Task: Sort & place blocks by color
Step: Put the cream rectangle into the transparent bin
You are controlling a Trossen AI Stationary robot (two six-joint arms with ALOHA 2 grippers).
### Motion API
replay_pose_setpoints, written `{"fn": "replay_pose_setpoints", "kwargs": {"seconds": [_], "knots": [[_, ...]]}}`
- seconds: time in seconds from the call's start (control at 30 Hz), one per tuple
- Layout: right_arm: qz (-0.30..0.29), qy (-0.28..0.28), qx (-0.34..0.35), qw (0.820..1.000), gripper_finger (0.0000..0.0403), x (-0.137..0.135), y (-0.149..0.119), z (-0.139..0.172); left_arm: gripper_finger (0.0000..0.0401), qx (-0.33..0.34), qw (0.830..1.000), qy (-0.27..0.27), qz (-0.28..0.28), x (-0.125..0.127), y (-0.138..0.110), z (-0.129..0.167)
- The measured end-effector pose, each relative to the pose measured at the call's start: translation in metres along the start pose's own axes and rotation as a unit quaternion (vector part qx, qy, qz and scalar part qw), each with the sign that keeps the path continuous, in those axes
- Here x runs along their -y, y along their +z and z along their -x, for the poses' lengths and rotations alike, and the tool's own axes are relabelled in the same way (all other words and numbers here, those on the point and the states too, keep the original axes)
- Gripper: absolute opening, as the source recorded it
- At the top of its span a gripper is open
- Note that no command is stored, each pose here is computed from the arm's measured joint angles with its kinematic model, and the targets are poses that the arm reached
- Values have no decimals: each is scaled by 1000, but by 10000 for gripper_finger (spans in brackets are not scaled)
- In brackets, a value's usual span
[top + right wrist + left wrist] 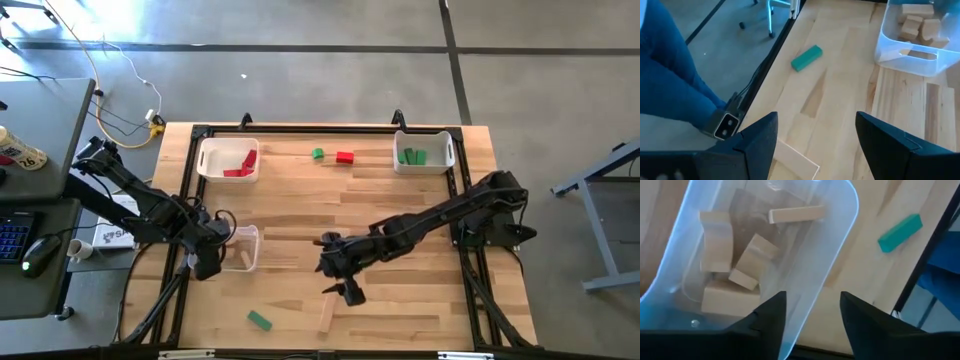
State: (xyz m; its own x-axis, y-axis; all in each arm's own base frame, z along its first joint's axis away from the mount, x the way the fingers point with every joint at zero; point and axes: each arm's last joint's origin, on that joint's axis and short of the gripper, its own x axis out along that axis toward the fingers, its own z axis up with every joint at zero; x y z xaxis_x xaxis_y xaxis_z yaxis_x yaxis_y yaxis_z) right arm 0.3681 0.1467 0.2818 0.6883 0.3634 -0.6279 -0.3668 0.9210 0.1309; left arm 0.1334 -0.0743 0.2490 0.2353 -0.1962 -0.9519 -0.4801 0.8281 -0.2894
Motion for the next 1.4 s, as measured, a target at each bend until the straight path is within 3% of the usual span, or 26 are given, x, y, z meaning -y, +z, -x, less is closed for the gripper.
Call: {"fn": "replay_pose_setpoints", "kwargs": {"seconds": [0.23, 0.47, 0.7, 0.93, 1.4], "knots": [[27, 30, -20, 999, 252, -9, -7, -13, 195, -9, 999, -24, 31, 3, 1, 0], [80, 33, -22, 996, 252, -13, -9, -16, 185, 41, 990, -123, 50, 18, 9, 7], [127, 39, -22, 991, 252, -14, -10, -16, 179, 125, 961, -237, 62, 39, 22, 19], [164, 69, -20, 984, 252, -17, -10, -17, 178, 191, 928, -307, 88, 51, 31, 30], [244, 133, -38, 960, 252, -23, -25, -43, 178, 223, 920, -300, 114, 50, 33, 31]]}}
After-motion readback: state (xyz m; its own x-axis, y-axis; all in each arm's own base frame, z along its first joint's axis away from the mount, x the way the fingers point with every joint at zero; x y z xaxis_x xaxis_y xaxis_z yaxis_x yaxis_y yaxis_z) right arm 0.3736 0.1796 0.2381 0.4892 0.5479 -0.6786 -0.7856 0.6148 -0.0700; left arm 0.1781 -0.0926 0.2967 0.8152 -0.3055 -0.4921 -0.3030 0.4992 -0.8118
